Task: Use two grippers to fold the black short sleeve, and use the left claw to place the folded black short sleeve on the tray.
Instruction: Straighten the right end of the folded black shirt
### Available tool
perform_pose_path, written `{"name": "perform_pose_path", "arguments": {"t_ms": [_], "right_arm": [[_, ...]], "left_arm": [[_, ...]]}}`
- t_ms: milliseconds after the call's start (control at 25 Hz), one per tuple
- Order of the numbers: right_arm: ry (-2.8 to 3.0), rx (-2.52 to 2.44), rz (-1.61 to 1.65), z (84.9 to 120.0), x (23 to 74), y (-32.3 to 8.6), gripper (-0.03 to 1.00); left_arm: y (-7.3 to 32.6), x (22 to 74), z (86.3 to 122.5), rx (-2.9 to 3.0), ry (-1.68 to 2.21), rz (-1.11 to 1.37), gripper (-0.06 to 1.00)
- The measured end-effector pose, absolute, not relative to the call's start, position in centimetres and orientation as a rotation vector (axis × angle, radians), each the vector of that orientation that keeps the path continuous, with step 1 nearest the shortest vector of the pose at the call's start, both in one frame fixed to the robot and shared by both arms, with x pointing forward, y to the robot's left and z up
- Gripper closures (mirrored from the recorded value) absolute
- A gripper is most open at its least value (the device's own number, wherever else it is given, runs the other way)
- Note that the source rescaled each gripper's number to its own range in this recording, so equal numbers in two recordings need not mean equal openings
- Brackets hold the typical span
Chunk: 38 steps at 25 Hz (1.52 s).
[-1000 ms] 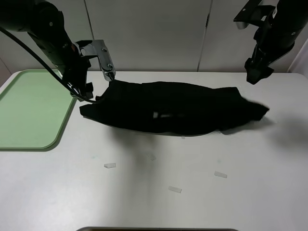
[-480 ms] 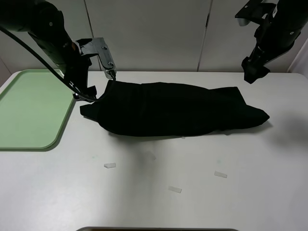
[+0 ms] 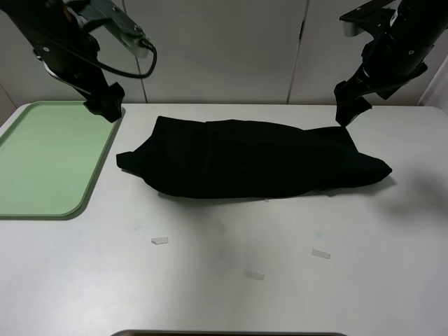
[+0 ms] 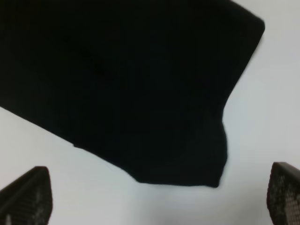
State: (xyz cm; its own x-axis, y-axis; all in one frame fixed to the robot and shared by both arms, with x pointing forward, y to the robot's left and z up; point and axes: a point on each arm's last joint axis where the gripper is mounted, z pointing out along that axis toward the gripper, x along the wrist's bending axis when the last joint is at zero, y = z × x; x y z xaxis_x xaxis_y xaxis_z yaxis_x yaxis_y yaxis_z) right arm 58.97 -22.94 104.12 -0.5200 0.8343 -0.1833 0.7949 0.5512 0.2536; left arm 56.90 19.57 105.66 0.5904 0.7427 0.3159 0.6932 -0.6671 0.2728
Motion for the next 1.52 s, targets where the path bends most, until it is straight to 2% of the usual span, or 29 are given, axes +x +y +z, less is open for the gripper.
{"name": "perform_pose_path", "arguments": {"t_ms": [160,400,640,880,1200,1520], "right_arm": [[2.502,1.446,0.203,104.0,58.7,-22.8,-0.03],[2.516,1.499,0.231,104.0,58.4,-22.5,-0.03],[2.521,1.521,0.261,104.0,58.4,-22.3,-0.03],[2.522,1.530,0.269,104.0,58.4,-22.3,-0.03],[2.522,1.533,0.272,104.0,58.4,-22.2,-0.03],[2.523,1.540,0.281,104.0,58.3,-22.2,-0.03]], "left_arm": [[20.5,54.6,109.2,2.544,1.390,0.645,-0.06],[22.4,49.9,114.3,2.359,1.446,0.728,-0.06],[24.8,43.7,116.7,2.188,1.469,0.787,-0.06],[27.4,36.9,115.6,2.047,1.498,0.810,-0.05],[30.5,28.6,111.6,1.820,1.500,0.844,-0.05],[31.7,24.1,107.2,1.659,1.436,0.814,-0.04]]}}
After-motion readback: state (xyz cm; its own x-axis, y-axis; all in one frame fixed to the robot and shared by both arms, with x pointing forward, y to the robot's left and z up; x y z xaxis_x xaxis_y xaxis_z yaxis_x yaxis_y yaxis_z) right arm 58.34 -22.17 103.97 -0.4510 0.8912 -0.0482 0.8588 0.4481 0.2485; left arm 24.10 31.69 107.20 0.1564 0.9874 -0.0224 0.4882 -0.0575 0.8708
